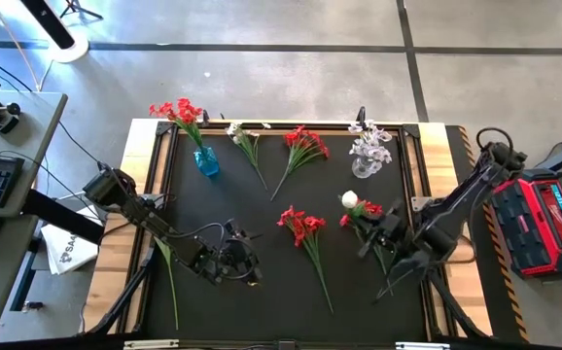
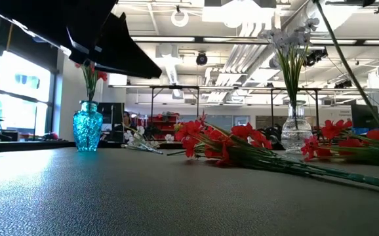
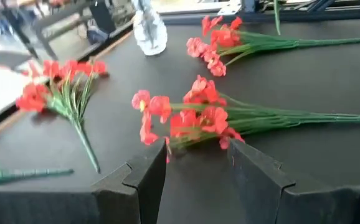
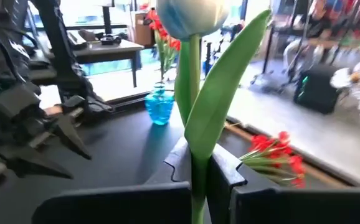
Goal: Sort flowers into vase by color
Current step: Put the white flower into the transparent vase
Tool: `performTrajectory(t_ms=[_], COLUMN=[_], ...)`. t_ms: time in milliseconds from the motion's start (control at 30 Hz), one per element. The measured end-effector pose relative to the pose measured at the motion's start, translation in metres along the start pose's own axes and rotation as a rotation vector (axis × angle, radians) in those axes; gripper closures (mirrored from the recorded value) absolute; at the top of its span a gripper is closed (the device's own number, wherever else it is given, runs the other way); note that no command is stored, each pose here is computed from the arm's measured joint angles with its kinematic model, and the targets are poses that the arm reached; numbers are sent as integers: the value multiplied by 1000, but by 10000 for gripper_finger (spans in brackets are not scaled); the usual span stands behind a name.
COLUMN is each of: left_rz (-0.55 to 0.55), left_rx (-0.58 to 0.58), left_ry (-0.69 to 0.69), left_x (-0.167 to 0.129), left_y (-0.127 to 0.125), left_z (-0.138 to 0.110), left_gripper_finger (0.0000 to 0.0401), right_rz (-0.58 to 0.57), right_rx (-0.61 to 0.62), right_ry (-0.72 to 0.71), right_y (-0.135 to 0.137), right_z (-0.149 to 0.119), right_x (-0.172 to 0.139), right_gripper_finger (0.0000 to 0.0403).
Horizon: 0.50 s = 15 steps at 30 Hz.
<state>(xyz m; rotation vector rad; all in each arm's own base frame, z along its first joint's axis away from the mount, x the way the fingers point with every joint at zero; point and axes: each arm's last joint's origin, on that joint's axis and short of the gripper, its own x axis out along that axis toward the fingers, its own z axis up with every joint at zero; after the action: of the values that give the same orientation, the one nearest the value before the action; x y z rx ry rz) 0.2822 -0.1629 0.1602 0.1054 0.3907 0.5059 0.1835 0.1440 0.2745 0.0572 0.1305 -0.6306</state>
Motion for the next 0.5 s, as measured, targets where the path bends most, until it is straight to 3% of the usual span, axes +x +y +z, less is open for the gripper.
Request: performTrajectory(t_ms=[167,267,367,500], left_rz=[-43,-250,-442,-492], left_rx=[113,163,174,156], left_ry=[-128,-292,-497,-679], left_x=[24,47,67,90], left_y=[-10,-15,-17,-20], left_z=[10,18,22,34], left_gripper_finger=[241,241,241,241], right_rz=[37,75,189,411], right_rx=[-34,-32,-112,-153], right_ry=[-4,-21,-42,-155], right_y=[16,37,60,84], right_z=[1,-4,-8,-2], right_x=[4,7,5,1], right_gripper_finger=[402,402,402,402])
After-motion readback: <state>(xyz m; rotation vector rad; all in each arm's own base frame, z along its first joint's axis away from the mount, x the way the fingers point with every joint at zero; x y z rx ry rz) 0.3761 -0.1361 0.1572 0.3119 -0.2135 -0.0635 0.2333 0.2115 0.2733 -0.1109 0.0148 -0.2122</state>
